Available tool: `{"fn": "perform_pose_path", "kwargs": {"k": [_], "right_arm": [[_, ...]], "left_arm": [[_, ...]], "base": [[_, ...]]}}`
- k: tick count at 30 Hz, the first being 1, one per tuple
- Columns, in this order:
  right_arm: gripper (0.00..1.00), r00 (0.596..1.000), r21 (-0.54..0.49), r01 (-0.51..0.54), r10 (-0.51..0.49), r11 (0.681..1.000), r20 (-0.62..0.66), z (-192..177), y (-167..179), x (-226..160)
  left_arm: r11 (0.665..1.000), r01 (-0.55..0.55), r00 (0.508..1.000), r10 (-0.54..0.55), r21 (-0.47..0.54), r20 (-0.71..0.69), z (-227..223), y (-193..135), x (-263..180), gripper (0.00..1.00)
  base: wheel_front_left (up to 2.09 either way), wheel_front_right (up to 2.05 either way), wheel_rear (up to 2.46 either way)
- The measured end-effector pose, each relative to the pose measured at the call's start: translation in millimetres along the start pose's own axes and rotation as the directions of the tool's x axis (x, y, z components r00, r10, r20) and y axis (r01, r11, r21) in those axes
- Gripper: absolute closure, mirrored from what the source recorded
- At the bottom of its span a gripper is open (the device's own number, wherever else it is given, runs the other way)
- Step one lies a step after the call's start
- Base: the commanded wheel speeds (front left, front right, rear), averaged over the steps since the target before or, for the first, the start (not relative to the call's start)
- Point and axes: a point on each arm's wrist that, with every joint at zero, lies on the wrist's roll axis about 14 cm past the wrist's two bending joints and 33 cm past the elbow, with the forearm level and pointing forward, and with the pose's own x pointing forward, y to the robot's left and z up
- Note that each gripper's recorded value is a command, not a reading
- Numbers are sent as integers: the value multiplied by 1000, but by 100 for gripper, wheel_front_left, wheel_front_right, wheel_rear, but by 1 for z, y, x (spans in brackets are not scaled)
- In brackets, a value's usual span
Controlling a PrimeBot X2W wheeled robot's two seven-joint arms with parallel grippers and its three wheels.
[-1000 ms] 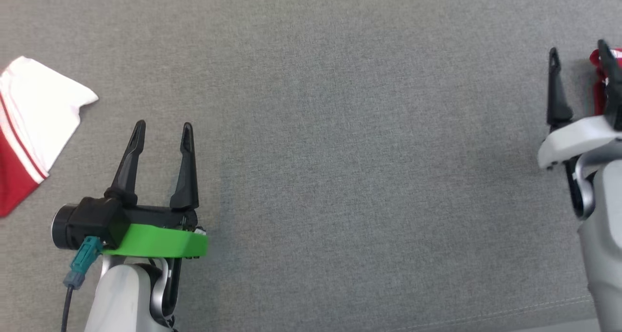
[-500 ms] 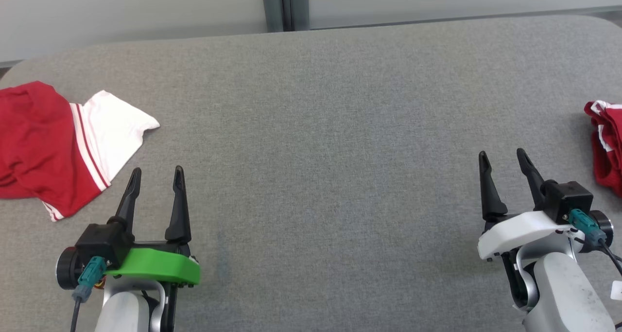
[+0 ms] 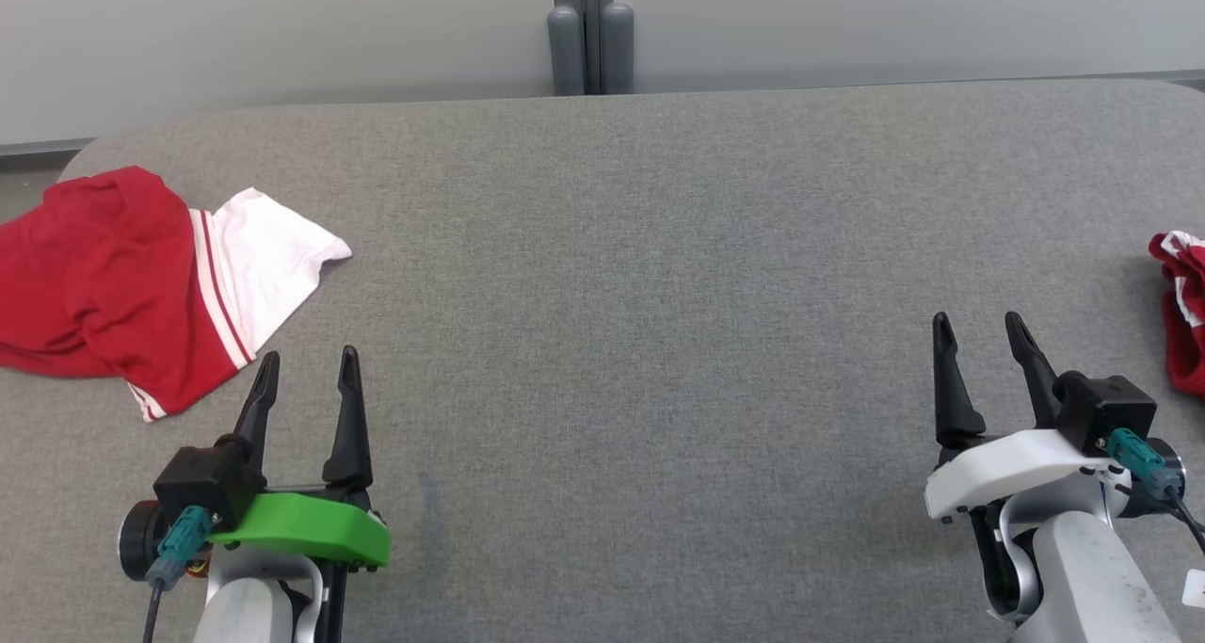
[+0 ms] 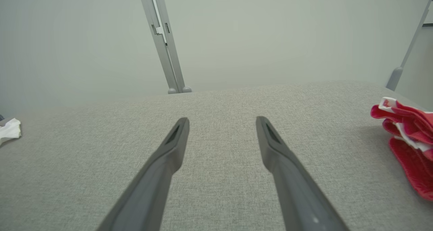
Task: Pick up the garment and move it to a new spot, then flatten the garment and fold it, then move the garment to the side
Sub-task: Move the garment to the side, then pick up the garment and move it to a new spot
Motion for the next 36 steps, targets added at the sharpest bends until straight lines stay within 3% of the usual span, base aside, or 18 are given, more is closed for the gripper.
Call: {"fn": "perform_pose_path", "kwargs": {"k": [16,25,36], "right_arm": [[0,1000,-14,7,-7,1000,-1,-1,-1,-4],[0,997,-24,-74,74,997,-9,-5,27,9],[0,965,-19,-262,261,965,-24,-13,97,29]], "left_arm": [[1000,18,999,-17,-2,36,12,-6,1,0],[998,-68,996,68,0,57,21,18,-17,0],[965,-261,962,259,7,85,33,75,-66,0]], "base": [[0,0,0],[0,0,0],[0,0,0]]}}
